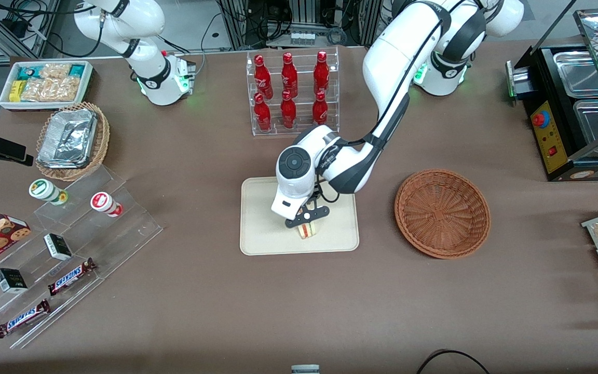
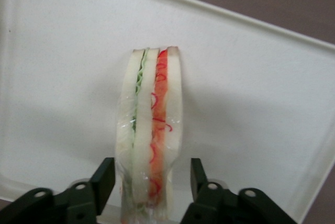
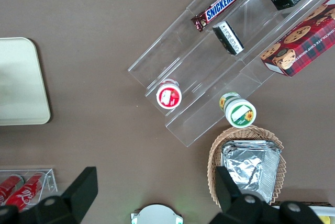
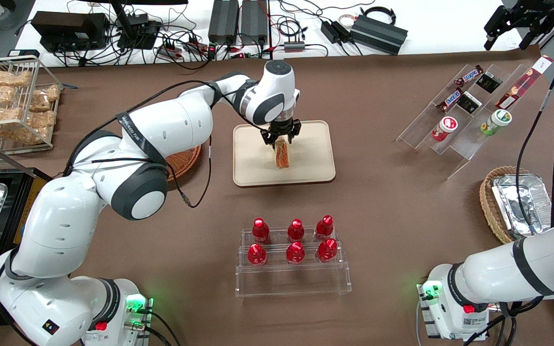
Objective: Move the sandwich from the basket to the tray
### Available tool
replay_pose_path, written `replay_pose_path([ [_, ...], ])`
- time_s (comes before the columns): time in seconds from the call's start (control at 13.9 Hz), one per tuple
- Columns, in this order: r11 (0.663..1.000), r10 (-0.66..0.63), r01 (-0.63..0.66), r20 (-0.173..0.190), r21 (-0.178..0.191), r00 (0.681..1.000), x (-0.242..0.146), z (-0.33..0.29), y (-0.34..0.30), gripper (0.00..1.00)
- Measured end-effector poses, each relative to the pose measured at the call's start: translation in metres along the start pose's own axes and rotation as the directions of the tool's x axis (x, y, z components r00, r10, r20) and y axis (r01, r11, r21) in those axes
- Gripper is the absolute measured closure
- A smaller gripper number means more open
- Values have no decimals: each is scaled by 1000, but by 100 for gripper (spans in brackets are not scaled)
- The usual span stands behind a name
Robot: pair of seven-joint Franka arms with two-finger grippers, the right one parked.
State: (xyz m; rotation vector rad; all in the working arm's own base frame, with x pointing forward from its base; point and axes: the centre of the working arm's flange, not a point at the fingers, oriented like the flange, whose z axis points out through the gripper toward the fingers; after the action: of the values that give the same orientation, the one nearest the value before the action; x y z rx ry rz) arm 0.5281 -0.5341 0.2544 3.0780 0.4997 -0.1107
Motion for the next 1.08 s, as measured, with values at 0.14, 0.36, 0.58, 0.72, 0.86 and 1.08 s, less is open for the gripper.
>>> replay_pose_path([
  [0.14,1000,2,-2,-10,-15,1000,-1,-27,2,8],
  [0.36,999,-4,3,-36,-43,999,2,-78,-2,0],
  [0.58,998,-22,18,-57,-62,998,22,-109,-16,0],
  [0.72,998,-40,37,-59,-54,997,35,-122,-28,0],
  [0.86,996,-79,77,-56,-39,995,64,-135,-52,0],
  [1.08,997,-75,75,-47,-15,996,110,-147,-93,0],
])
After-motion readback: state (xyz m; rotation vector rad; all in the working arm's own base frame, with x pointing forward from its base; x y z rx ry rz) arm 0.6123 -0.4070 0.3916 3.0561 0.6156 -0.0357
